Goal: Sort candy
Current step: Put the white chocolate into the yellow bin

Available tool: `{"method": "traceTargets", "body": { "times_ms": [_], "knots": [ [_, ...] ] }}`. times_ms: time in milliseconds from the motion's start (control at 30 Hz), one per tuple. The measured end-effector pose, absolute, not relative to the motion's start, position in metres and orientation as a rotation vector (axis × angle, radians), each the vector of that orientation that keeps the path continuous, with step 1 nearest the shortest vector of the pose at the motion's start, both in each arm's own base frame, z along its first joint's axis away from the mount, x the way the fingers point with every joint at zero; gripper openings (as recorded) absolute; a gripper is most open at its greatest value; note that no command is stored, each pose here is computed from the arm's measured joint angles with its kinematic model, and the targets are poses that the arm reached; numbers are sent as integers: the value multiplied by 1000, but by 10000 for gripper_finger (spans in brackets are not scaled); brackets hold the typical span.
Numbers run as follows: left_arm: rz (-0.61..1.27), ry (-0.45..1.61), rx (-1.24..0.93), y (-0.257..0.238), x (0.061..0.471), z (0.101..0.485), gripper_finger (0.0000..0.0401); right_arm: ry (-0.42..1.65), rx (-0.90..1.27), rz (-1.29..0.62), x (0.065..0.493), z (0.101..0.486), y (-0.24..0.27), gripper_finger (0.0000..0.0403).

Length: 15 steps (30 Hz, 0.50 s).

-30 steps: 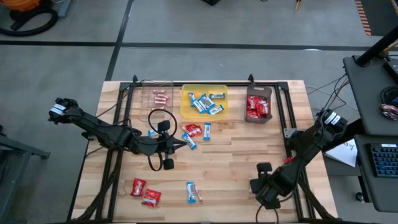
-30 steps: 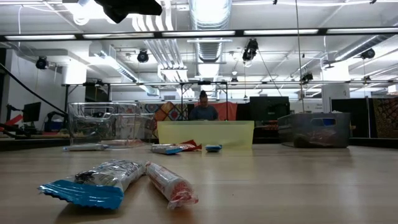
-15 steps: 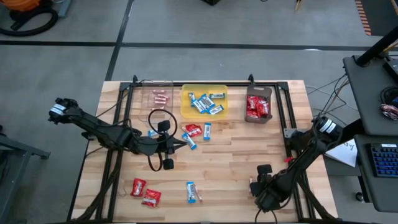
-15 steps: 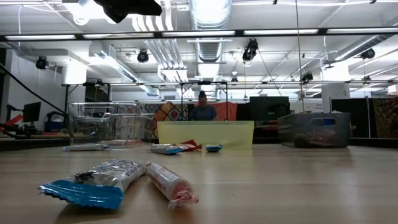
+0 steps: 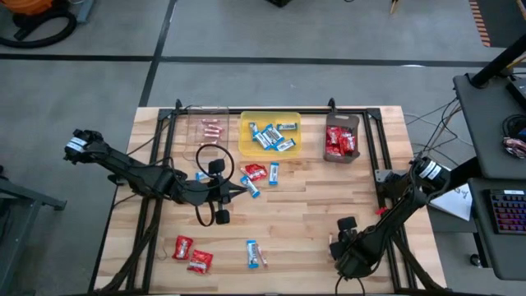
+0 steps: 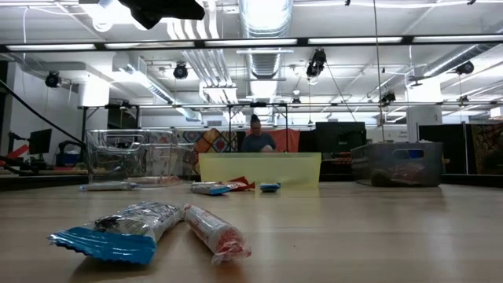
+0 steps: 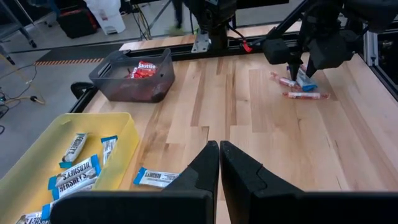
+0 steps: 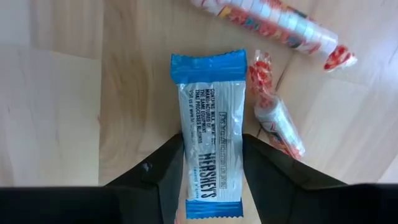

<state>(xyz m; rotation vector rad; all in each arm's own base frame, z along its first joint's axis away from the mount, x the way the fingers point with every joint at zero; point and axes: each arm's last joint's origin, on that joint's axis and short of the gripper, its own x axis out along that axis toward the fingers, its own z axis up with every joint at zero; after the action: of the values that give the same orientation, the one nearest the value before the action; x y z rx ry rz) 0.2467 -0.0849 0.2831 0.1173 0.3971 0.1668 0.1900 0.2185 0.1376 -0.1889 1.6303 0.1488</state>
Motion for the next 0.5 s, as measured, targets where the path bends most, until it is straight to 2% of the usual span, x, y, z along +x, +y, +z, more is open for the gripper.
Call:
{"method": "traceTargets", "body": {
  "times_ms": [200, 500],
  "knots": [
    [166, 397, 117, -85, 247, 283, 0, 1614, -194, 151, 191, 138, 217, 132],
    [166, 397, 117, -85, 247, 283, 0, 1605, -219, 144, 191, 137, 215, 56]
  ]
}}
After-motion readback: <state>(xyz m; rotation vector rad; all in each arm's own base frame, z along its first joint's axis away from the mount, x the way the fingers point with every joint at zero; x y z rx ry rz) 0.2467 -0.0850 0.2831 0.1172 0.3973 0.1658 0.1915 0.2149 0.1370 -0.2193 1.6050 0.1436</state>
